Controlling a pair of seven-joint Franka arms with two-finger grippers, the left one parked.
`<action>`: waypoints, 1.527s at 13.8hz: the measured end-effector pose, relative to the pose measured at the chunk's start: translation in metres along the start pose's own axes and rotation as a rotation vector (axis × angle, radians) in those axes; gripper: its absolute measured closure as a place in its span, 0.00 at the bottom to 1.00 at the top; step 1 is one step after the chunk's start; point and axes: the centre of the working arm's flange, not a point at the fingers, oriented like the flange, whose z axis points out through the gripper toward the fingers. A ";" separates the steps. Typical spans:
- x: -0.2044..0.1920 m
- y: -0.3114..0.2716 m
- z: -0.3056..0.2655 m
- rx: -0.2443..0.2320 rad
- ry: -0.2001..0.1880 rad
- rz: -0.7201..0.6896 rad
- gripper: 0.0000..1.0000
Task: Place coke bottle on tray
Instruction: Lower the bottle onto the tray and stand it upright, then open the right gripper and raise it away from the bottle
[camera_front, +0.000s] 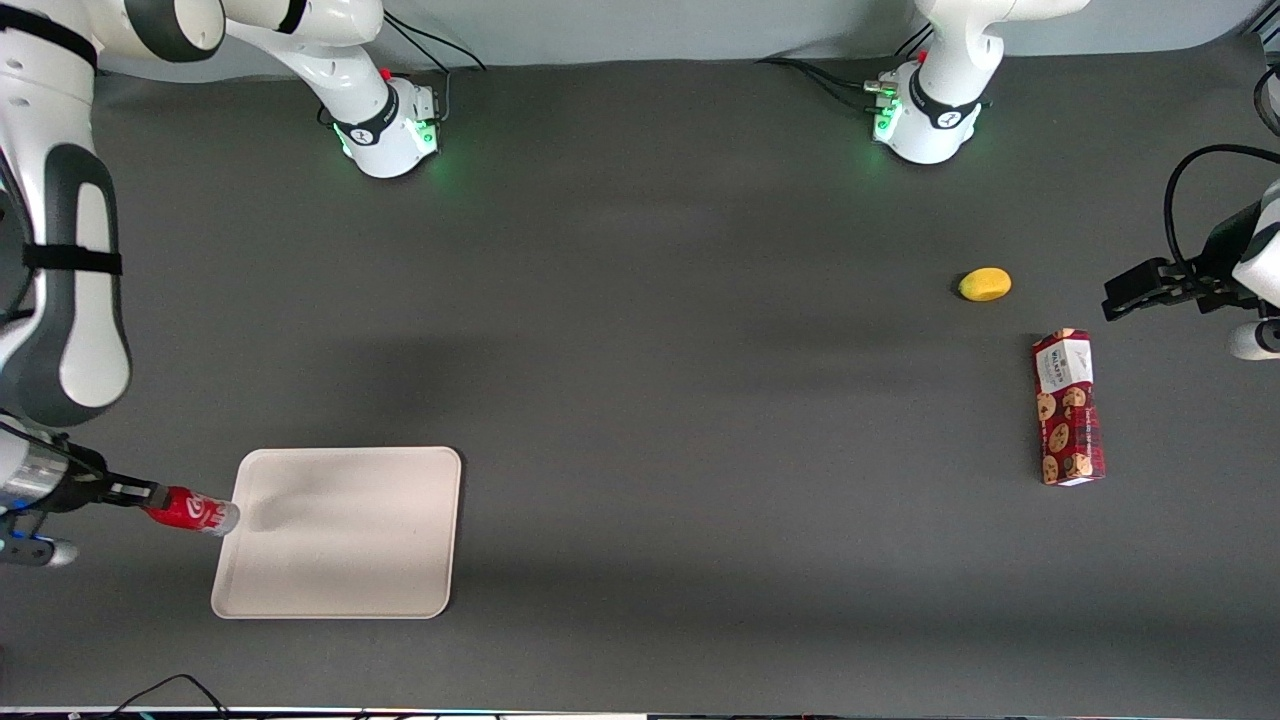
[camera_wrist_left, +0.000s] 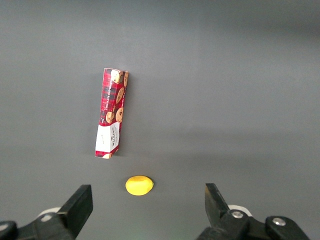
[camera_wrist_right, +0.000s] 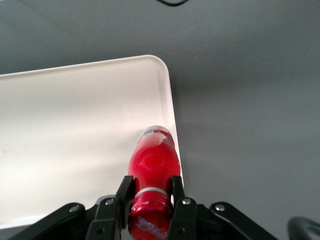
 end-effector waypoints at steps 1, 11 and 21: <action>0.002 -0.003 0.011 0.000 -0.001 -0.003 0.64; 0.006 -0.013 0.042 0.018 -0.011 -0.007 0.64; 0.002 -0.036 -0.046 0.031 0.092 -0.040 0.00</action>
